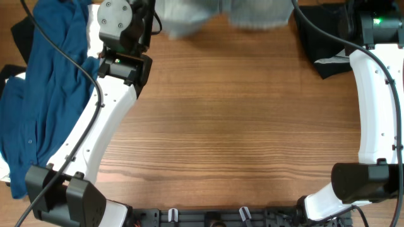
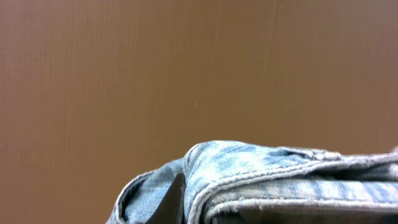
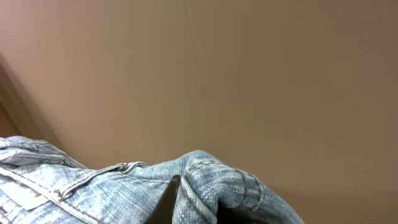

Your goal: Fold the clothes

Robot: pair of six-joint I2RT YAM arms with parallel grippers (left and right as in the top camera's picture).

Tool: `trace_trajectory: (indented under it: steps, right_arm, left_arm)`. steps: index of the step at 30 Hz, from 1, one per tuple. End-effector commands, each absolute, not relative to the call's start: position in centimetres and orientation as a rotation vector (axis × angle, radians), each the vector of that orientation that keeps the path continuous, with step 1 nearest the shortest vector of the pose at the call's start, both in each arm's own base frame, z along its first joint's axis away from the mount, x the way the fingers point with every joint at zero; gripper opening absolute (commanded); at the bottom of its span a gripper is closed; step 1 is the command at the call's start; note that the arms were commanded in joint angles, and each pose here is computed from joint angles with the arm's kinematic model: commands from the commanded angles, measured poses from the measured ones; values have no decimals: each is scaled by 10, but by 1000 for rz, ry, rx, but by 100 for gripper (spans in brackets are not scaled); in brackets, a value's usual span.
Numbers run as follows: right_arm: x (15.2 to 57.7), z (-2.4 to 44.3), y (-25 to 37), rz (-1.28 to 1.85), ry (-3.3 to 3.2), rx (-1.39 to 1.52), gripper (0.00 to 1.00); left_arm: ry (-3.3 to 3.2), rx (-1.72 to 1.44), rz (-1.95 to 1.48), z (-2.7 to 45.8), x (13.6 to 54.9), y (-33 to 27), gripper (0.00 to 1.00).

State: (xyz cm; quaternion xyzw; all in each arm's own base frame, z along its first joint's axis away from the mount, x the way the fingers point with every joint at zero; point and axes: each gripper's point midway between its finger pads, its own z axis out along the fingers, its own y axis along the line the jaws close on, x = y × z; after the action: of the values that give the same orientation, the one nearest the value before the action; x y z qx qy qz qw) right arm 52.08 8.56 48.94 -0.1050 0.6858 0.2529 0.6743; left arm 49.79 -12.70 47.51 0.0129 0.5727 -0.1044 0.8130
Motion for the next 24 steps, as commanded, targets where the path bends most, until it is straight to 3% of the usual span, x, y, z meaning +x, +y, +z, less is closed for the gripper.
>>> trace_trajectory:
  steps: [1, 5, 9, 13, 16, 19, 20, 21, 23, 24]
  right_arm:
    - [541, 488, -17, 262, 1548, 63, 4]
    - [558, 382, -16, 303, 1883, 127, 4]
    - [535, 317, -14, 299, 2150, 152, 4]
    - [478, 301, -24, 286, 2347, 221, 4]
    - [429, 285, -18, 316, 2521, 281, 4]
    - [376, 259, -11, 341, 2756, 355, 6]
    - [358, 250, -10, 336, 2835, 381, 12]
    - [347, 245, -11, 324, 2885, 398, 27]
    - [331, 229, -9, 326, 2975, 423, 45]
    - [326, 222, -7, 329, 3003, 428, 66]
  left_arm:
    - [1200, -329, 33, 497, 489, -1, 4]
    - [1725, -162, 52, 376, 504, -26, 4]
    - [2099, -132, 87, 291, 472, -27, 4]
    - [2310, -56, 0, 262, 429, -40, 4]
    - [2469, 11, -133, 247, 386, -57, 18]
    - [2624, 51, -291, 230, 348, -75, 20]
    - [2679, -18, -334, 224, 338, -78, 22]
    - [2741, -105, -346, 218, 326, -76, 27]
    - [2818, -125, -324, 210, 309, -73, 34]
    - [2825, -127, -317, 209, 308, -72, 39]
